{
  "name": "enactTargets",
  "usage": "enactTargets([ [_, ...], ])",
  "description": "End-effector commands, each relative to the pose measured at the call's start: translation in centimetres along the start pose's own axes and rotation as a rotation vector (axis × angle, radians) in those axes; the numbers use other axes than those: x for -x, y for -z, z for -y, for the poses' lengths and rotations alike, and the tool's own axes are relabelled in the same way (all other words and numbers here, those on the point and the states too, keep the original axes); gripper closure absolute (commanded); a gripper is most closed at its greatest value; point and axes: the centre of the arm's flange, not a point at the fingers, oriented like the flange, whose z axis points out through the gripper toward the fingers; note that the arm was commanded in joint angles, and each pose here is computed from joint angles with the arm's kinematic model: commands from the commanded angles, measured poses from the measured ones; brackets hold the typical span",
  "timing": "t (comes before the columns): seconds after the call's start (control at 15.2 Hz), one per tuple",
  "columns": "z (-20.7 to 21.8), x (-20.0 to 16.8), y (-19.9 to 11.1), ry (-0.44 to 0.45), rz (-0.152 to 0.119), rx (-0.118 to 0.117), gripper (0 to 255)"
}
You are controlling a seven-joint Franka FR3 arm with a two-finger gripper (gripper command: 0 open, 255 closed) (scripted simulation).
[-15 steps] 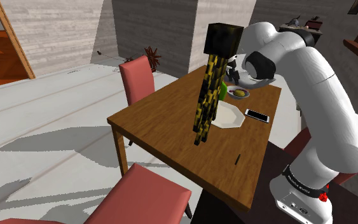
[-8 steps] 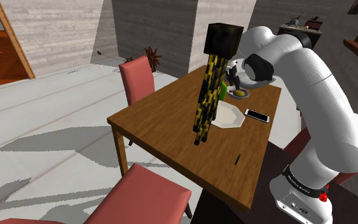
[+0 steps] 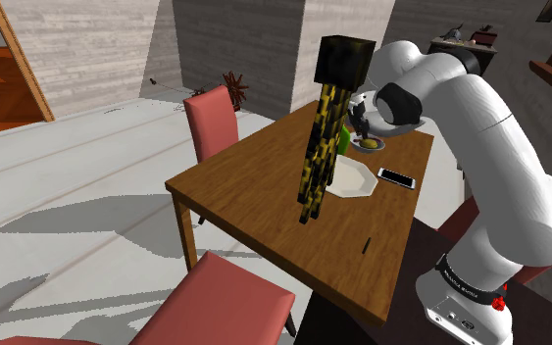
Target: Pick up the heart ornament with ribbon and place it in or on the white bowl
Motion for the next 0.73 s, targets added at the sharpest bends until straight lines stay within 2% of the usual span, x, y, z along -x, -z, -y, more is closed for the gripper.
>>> enactTargets([
  [0.0, 0.01, -0.03, -0.07, 0.000, 0.000, -0.001, 255],
  [0.53, -0.01, -0.01, -0.07, 0.000, 0.000, -0.001, 255],
  [0.66, 0.20, 0.44, 0.86, 0.000, 0.000, -0.001, 255],
])
